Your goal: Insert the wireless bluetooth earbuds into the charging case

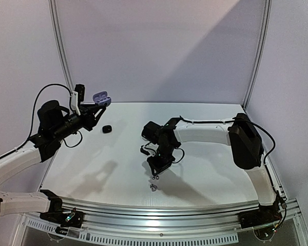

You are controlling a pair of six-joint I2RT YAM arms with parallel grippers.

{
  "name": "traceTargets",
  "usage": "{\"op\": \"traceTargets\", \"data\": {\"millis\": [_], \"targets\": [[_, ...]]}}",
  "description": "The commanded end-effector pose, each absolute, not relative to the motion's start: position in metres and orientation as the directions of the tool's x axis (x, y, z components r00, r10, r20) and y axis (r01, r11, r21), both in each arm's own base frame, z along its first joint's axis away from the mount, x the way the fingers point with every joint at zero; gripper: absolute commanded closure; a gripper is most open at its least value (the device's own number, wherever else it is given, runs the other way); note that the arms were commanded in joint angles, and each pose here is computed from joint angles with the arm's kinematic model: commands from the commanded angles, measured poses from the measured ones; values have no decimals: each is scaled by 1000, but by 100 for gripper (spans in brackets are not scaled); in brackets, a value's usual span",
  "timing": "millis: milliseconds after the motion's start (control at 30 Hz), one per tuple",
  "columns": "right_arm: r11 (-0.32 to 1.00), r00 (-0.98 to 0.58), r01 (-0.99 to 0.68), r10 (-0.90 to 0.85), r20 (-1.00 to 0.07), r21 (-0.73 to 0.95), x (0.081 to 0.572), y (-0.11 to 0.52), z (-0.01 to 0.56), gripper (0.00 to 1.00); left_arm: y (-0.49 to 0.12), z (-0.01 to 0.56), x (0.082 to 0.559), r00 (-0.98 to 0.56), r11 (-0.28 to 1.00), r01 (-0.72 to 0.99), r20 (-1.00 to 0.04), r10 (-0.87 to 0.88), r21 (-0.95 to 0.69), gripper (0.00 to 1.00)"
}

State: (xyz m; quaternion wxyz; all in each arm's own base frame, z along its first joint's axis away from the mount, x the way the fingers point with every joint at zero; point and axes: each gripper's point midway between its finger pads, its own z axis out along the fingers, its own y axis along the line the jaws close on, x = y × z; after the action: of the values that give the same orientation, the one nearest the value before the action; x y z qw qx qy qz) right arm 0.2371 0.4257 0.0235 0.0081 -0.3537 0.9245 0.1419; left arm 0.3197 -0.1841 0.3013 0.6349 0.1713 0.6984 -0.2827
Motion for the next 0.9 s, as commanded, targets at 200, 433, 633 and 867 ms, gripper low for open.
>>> {"op": "traceTargets", "data": {"millis": [200,433,633,867], "targets": [[697,-737,-669,-668,-103,260,233,421,24,78,-181,293,320,-148,785,592,-982,-118,-183,100],[700,-731,-672,-678,-71,241,224,415,20,77,-181,291,321,-151,788,588,-982,-114,-182,100],[705,-737,-667,-672,-75,240,217,418,27,75,-180,291,321,-150,789,587,-982,-118,-185,100],[734,-750,-655,-660,-36,178,216,406,31,78,-181,289,321,-156,787,588,-981,-118,-188,100]]}}
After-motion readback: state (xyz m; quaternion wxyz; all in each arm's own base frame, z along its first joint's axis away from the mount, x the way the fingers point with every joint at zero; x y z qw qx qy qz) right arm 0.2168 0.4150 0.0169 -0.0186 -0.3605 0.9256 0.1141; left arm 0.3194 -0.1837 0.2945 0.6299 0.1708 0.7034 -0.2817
